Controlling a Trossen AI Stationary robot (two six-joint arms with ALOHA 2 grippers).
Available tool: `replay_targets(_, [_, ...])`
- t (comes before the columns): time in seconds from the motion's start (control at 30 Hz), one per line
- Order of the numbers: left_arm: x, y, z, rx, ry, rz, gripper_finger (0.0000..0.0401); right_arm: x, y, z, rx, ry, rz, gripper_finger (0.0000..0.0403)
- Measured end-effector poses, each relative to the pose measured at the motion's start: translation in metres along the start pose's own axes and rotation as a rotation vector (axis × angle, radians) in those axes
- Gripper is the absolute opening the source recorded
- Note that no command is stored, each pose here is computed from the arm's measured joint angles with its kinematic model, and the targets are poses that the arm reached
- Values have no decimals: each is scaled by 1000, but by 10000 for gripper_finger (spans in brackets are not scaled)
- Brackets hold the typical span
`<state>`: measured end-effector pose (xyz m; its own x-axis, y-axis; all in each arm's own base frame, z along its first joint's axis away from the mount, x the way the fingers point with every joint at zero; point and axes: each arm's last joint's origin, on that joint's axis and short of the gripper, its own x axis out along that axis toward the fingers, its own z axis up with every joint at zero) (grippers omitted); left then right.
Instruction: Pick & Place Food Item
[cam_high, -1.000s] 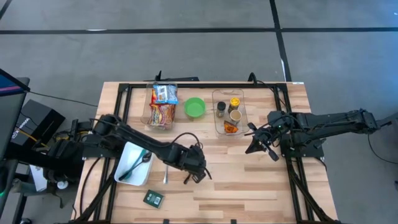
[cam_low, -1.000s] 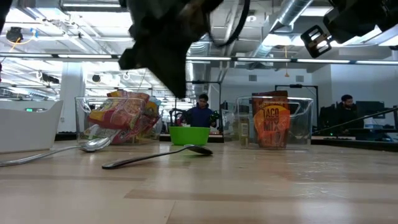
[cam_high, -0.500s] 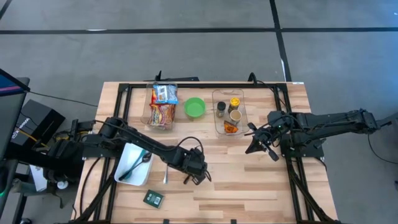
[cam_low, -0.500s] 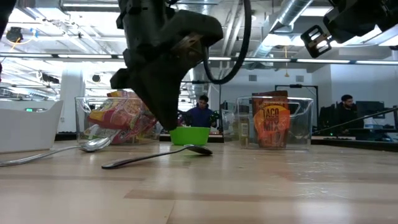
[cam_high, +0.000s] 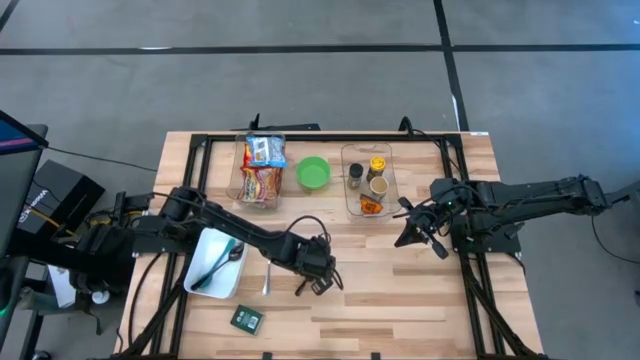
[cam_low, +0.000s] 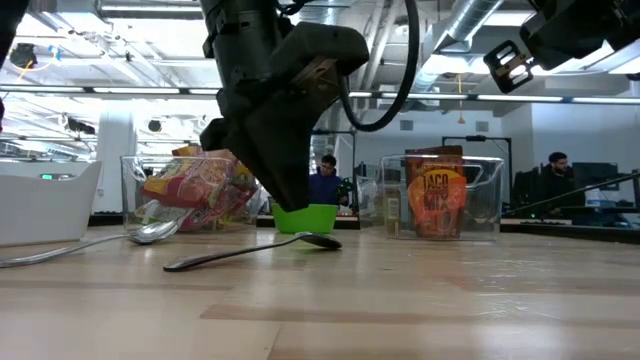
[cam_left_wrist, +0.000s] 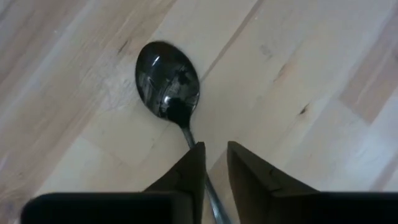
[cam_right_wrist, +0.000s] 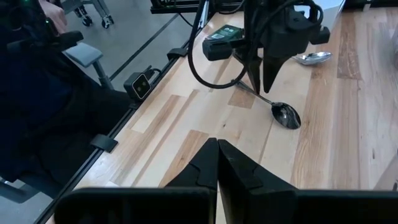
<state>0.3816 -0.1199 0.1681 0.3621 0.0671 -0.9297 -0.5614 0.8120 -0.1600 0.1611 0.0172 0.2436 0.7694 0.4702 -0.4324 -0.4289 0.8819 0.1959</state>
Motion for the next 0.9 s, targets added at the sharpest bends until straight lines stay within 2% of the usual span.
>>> replay_targets(0.23, [4, 5, -1, -3, 9, 22, 130, 0, 0, 0, 0, 0, 0, 0])
replay_targets(0.4, [16, 12, -7, -50, 4, 5, 157, 0, 0, 0, 0, 0, 0, 0])
replay_targets(0.53, [24, 13, -11, -70, 24, -55, 167, 0, 0, 0, 0, 0, 0, 0])
replay_targets(0.9, [26, 16, -14, -68, 24, -42, 146, 0, 0, 0, 0, 0, 0, 0])
